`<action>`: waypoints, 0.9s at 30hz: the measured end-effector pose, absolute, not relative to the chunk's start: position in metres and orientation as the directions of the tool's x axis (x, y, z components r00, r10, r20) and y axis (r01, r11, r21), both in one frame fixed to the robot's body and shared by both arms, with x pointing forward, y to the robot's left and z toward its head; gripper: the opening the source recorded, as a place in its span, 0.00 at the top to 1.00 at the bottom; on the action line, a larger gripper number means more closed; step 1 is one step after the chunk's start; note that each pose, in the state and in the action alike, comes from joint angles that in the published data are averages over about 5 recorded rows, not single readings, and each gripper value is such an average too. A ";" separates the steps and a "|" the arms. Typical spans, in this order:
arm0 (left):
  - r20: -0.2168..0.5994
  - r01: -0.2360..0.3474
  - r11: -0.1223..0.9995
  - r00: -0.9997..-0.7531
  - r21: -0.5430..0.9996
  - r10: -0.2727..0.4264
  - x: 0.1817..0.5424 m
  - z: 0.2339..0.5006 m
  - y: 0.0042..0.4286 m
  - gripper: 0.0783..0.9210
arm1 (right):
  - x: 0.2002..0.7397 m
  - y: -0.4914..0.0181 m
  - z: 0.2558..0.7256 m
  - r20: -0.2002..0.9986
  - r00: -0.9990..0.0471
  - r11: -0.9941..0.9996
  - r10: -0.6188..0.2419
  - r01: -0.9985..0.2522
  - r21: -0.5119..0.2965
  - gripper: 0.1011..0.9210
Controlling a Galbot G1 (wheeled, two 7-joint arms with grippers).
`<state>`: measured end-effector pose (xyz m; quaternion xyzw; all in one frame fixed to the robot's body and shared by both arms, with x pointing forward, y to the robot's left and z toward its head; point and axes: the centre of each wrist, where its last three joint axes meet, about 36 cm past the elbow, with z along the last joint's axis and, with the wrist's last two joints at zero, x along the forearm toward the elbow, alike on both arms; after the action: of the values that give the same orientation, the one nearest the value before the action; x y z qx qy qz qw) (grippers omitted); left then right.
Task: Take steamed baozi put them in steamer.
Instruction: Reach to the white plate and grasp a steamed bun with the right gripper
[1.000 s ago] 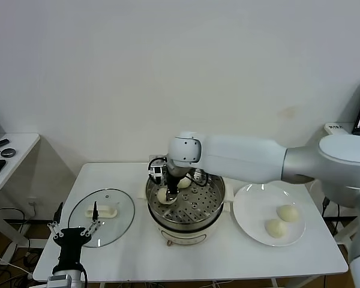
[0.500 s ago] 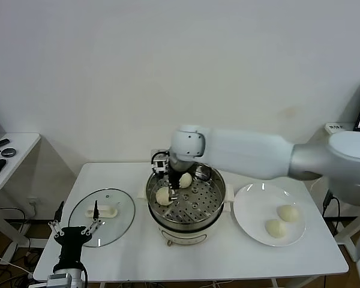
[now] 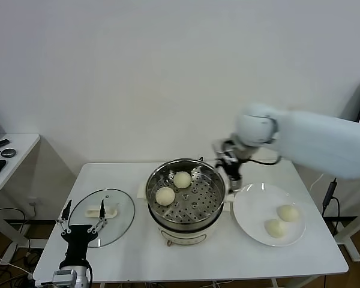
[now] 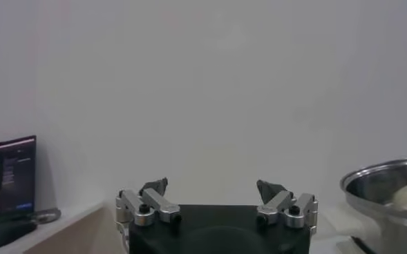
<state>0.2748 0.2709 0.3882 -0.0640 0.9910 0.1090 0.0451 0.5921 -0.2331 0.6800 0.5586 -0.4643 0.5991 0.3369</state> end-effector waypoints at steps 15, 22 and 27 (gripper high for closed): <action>-0.087 -0.139 0.967 -0.989 0.212 -0.123 0.271 0.385 0.272 0.12 | 0.573 -0.337 0.629 0.987 -0.156 -0.253 -0.033 -0.954 -0.159 0.12; -0.080 -0.146 0.966 -0.988 0.215 -0.132 0.269 0.385 0.274 0.12 | 0.566 -0.362 0.587 0.992 -0.122 -0.204 -0.021 -0.971 -0.124 0.12; -0.075 -0.149 0.965 -0.988 0.215 -0.136 0.268 0.383 0.273 0.12 | 0.563 -0.373 0.559 0.995 -0.103 -0.183 -0.012 -0.978 -0.104 0.12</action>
<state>0.2679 0.2730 0.3828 -0.0718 0.9908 0.1105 0.0297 0.5626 -0.3735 0.5594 0.5178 -0.4780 0.5685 0.4245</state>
